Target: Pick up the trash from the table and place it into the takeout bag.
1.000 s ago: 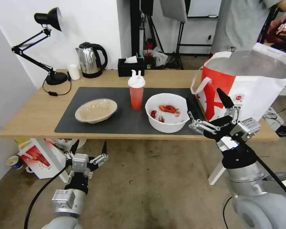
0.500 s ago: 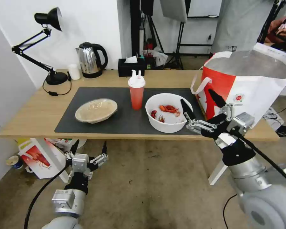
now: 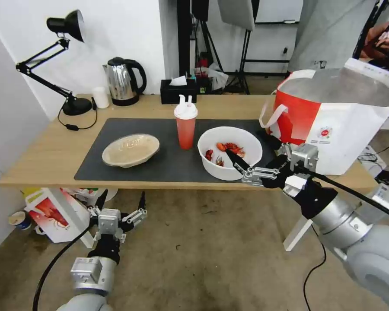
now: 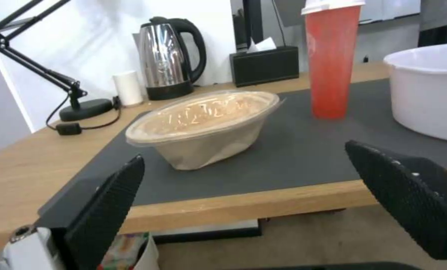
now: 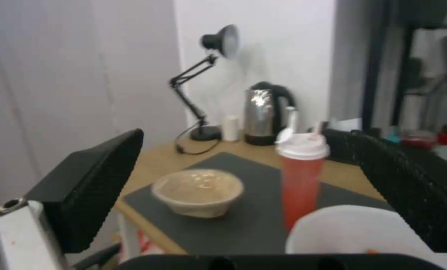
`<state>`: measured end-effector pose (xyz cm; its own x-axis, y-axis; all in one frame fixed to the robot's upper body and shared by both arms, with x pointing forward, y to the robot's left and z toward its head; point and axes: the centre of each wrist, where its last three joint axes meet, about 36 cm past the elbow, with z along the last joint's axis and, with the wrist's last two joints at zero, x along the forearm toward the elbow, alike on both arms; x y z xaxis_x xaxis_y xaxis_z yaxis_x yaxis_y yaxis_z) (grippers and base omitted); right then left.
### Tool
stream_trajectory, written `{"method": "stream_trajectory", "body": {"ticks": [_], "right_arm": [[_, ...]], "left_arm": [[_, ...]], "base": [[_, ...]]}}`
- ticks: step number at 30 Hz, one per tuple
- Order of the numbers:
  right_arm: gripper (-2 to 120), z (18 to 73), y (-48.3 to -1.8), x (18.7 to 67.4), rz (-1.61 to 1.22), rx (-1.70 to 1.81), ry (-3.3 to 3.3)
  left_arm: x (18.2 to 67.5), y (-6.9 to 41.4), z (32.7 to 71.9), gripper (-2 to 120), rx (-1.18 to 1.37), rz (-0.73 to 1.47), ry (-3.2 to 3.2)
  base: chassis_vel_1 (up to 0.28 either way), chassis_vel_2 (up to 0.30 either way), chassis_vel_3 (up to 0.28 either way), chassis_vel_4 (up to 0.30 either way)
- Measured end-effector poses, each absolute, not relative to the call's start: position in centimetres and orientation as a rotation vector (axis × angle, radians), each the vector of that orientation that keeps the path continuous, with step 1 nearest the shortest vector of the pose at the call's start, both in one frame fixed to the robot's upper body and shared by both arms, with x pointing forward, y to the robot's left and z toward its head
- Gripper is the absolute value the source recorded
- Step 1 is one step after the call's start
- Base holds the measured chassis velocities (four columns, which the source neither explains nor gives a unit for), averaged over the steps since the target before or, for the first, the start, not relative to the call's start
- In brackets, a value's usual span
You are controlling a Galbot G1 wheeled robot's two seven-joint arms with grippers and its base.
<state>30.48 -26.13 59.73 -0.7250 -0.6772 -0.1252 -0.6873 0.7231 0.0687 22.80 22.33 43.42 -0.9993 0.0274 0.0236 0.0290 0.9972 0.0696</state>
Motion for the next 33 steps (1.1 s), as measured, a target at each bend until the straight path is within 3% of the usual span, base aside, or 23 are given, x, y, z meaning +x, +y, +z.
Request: {"method": "stream_trajectory", "body": {"ticks": [19,33], "right_arm": [[100,67.3,-27.1,35.1,0.063,-1.545,2.941],[100,68.3,-27.4,35.8,0.033,-1.566,2.953]], "left_arm": [[22.8,22.3,43.4,100,-0.044,-0.109,-3.117],[22.8,22.3,43.4,100,-0.044,-0.109,-3.117]], "base": [[0.0,0.0,0.0,0.0],[0.0,0.0,0.0,0.0]]}}
